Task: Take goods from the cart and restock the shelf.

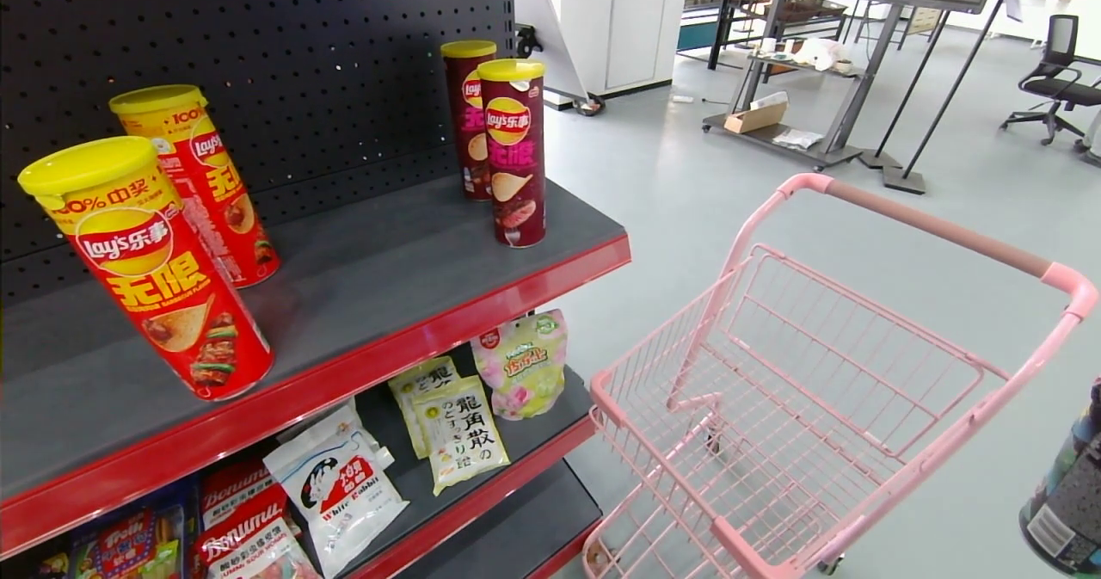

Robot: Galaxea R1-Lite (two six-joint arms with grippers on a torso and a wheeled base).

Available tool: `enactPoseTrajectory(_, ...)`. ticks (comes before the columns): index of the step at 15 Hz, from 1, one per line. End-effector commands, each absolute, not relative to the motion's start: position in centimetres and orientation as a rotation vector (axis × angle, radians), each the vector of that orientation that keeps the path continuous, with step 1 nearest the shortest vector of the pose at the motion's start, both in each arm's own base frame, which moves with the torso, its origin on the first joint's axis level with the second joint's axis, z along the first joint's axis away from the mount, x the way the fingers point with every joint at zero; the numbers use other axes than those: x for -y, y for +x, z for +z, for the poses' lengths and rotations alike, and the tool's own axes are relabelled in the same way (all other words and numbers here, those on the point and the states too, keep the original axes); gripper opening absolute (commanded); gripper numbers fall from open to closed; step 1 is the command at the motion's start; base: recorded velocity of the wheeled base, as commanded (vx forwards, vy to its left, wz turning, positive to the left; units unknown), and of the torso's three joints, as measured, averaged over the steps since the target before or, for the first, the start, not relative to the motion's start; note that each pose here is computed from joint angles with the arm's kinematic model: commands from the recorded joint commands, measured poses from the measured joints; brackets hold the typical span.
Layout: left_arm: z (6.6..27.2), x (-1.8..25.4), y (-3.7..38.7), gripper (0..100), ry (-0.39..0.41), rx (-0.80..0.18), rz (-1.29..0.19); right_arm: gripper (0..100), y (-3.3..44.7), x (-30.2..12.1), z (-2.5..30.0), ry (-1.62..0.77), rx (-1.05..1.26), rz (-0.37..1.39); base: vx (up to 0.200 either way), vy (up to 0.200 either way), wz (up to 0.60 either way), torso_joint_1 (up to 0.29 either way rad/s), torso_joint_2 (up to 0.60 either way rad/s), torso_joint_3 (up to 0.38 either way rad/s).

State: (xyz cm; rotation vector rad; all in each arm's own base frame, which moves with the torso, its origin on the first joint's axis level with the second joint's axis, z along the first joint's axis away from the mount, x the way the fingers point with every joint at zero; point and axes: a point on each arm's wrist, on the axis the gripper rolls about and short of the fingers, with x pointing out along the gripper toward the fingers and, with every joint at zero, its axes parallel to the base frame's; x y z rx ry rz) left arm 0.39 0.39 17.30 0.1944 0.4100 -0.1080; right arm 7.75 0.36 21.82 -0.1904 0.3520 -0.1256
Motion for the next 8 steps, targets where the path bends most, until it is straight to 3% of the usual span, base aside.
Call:
enactPoseTrajectory(1, 17.31, -0.42, 0.33, 100, 0.194, -0.406, -0.106, 0, 7.5, -0.32, 21.79, -0.191, -0.345, -0.128, 0.0, 0.0, 0.0, 0.0, 0.0, 0.0)
enactPoseTrajectory(3, 17.27, -0.41, 0.33, 100, 0.196, -0.408, -0.107, 0, 7.5, -0.32, 21.79, -0.191, -0.345, -0.128, 0.0, 0.0, 0.0, 0.043, -0.09, -0.06)
enactPoseTrajectory(8, 17.27, -0.42, 0.3, 100, 0.196, -0.406, -0.106, 0, 8.01, -0.39, 21.68, -0.195, -0.363, -0.125, 0.0, 0.0, 0.0, 0.17, -0.45, -0.264)
